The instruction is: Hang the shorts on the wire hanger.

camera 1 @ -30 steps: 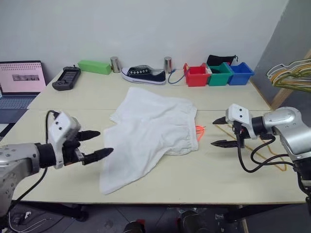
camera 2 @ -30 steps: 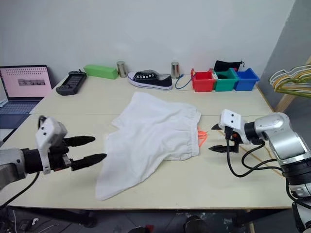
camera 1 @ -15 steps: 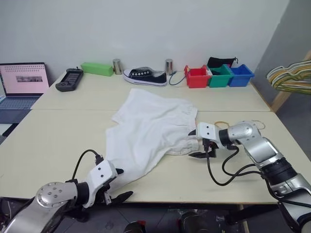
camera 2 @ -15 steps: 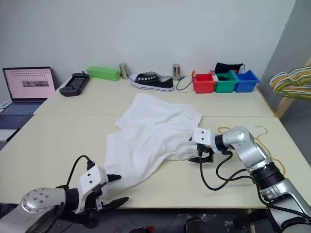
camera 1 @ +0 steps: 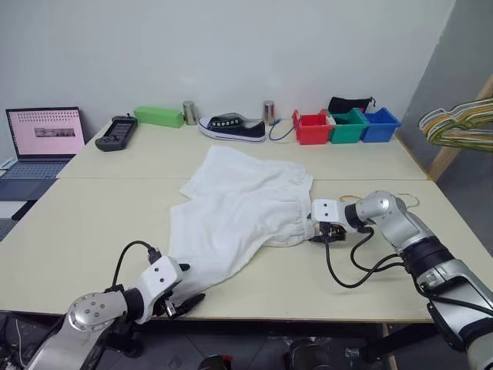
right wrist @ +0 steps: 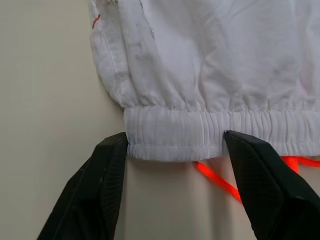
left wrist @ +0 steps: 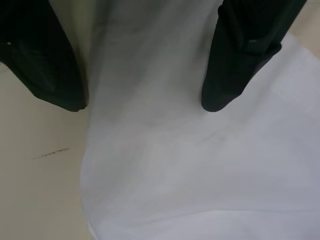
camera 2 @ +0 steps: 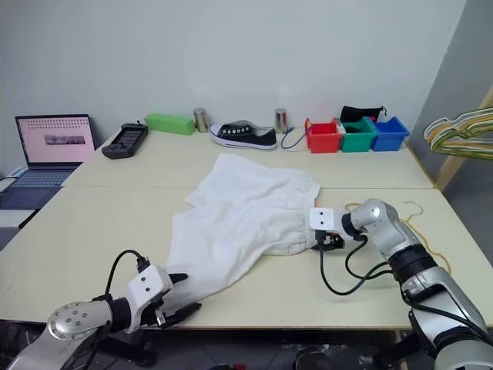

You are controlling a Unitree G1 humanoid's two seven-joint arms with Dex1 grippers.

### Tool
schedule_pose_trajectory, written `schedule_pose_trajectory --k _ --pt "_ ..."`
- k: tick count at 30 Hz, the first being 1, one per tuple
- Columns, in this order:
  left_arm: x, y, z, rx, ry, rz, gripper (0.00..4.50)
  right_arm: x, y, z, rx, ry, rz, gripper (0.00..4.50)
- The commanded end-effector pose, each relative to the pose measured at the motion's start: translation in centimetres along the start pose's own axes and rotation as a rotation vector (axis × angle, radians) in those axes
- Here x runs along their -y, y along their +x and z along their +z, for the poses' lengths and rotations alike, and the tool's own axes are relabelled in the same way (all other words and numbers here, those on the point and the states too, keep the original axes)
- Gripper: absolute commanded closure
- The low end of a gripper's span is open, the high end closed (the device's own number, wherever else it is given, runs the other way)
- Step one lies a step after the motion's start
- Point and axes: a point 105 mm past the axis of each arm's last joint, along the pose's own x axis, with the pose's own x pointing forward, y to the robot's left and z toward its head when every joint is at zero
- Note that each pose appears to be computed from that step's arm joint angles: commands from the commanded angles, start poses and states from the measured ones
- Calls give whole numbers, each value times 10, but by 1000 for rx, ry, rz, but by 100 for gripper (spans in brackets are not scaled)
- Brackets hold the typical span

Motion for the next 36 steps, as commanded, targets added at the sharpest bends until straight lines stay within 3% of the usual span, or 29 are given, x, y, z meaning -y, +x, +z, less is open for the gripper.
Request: schedule_pose_trajectory --k 1,9,15,21,25,29,36 --pt "-8 -2 -6 -31 10 29 154 12 -5 13 30 -36 -31 238" --pt "-23 -9 -7 -46 24 50 326 13 -7 15 37 -31 -43 436" --pt "-33 -11 -6 -55 53 48 439 11 -12 16 44 -35 -32 450" --pt "-73 -20 -2 -93 140 132 445 -19 -31 21 54 -91 82 450" --pt "-81 -27 5 -98 197 84 445 -50 -43 25 55 -132 194 450" --pt "-59 -33 9 -129 248 -108 445 -85 -45 31 68 -147 308 450" --pt "-23 -62 -10 -276 259 -363 445 -106 -37 30 67 -125 343 450"
